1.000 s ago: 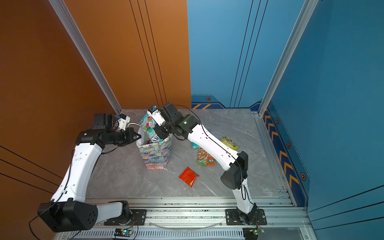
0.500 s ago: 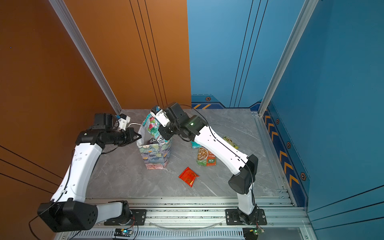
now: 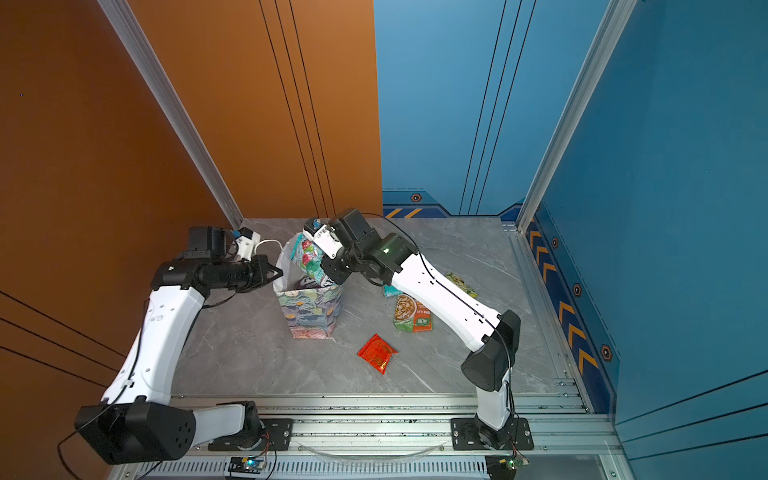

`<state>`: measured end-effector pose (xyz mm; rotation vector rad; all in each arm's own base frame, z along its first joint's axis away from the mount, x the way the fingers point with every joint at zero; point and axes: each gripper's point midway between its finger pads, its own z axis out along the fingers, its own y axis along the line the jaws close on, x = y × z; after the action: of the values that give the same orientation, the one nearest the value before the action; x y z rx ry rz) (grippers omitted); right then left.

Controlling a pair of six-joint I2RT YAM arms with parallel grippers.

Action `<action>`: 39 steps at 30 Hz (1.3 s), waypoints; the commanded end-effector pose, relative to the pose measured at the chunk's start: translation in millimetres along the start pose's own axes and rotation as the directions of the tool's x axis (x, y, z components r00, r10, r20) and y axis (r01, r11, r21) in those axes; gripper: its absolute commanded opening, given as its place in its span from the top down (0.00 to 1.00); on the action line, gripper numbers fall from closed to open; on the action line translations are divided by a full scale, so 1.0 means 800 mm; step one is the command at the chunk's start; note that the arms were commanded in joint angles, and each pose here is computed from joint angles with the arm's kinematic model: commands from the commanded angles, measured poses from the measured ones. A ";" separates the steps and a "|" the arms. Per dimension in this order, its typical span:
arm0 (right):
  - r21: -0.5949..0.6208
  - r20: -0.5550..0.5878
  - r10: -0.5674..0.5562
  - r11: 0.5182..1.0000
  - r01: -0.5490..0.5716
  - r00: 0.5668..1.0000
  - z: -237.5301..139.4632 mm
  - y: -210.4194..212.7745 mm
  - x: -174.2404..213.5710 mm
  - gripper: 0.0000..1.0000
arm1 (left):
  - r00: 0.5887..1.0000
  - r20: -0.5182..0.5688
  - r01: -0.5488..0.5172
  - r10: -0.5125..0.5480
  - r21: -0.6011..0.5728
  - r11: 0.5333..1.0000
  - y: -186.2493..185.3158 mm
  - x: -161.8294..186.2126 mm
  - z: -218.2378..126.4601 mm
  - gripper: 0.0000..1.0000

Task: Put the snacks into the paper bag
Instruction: 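Carry the teal bag with the right gripper over the paper bag opening, then lower the teal bag into the paper bag and open the right gripper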

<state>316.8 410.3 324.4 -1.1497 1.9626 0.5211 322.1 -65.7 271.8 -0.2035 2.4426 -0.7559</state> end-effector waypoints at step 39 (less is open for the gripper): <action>-0.186 -0.018 -0.122 0.976 0.117 0.992 0.001 0.068 0.005 0.54 | 0.998 0.046 -0.039 0.036 0.058 0.998 -0.024 -0.018 -0.010 1.00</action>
<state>275.8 435.7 289.7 -1.4358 1.9224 0.5692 322.8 -67.2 272.5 -0.1975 2.4414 -0.7582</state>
